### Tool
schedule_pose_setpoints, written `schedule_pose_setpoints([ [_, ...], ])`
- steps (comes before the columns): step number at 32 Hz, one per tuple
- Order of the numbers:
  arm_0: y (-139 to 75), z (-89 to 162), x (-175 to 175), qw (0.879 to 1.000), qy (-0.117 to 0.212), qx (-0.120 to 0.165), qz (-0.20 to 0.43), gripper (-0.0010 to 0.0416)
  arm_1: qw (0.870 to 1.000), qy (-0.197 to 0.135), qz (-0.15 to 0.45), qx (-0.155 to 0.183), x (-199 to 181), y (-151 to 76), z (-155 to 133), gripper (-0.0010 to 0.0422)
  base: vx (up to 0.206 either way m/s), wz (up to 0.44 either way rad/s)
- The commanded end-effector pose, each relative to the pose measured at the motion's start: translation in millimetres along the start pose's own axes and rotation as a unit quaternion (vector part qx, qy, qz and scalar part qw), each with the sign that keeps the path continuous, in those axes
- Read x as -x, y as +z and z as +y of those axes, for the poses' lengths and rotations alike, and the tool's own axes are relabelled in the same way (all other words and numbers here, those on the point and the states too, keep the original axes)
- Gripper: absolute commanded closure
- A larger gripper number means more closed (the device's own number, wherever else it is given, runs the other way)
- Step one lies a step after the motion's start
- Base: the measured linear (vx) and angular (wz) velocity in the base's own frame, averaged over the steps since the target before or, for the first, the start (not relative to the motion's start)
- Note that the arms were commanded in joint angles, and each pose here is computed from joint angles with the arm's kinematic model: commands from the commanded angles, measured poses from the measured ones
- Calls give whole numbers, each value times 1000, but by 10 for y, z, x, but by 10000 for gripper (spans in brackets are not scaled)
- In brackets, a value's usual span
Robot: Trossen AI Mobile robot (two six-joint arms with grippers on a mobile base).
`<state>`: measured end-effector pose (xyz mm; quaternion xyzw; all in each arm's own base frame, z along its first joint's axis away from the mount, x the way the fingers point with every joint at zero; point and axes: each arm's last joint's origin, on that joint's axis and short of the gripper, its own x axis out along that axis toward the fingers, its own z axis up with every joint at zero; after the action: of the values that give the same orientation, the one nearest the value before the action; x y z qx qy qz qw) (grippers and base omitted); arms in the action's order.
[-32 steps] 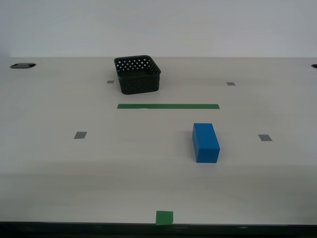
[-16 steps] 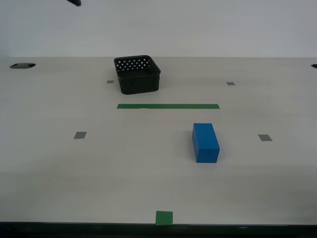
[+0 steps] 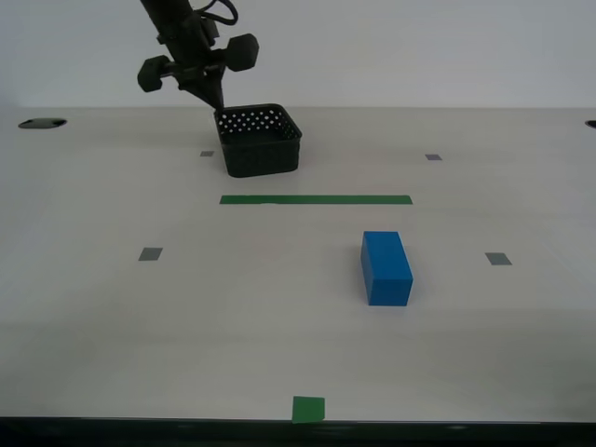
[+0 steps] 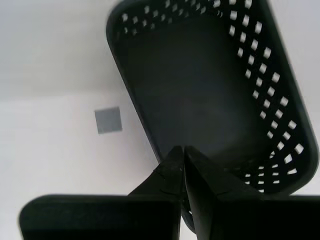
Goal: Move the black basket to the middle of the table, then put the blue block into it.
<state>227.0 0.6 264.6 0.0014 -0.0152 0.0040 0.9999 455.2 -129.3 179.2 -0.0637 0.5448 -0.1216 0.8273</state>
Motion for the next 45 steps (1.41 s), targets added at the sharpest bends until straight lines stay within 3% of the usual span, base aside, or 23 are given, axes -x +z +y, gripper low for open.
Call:
schedule_pose_setpoints([
  [1, -8, 0, -1, 1000, 0, 0, 5, 405, 1000, 3, 0, -1, -47, 18, -28, 404, 0, 0],
  [3, -20, 0, 0, 1000, 0, 0, 11, 405, 1000, 9, -2, -1, -45, 22, -27, 388, 0, 0],
  [6, -44, 0, 0, 1000, 0, 0, 23, 405, 1000, 22, -4, 0, -39, 21, -18, 332, 0, 0],
  [7, -51, 0, 1, 1000, 0, 0, 27, 406, 1000, 26, 0, 3, -40, 12, -14, 293, 0, 0],
  [10, -63, 0, 2, 999, 0, 0, 34, 405, 999, 30, 3, 9, -58, -8, -17, 228, 0, 0],
  [13, -63, 0, 2, 999, 0, 0, 34, 405, 998, 62, -5, 10, -85, -25, -12, 162, 0, 0],
  [17, -63, 0, 2, 999, 0, 0, 34, 405, 998, 63, -6, 27, -124, -55, -4, 124, 0, 0],
  [24, -64, 1, 2, 999, 0, -1, 34, 405, 997, 59, -3, 52, -318, -229, 34, 152, 0, 0],
  [29, -64, 2, 2, 999, 0, -1, 34, 405, 998, 49, -25, 34, -392, -269, -111, 179, 0, 0],
  [40, -63, 2, 2, 999, 0, -1, 34, 405, 996, 79, -9, 35, -512, -443, -50, 197, 0, 0],
  [45, -63, 2, 2, 999, 0, -1, 34, 405, 995, 82, -4, 57, -603, -570, 0, 197, 0, 0],
])
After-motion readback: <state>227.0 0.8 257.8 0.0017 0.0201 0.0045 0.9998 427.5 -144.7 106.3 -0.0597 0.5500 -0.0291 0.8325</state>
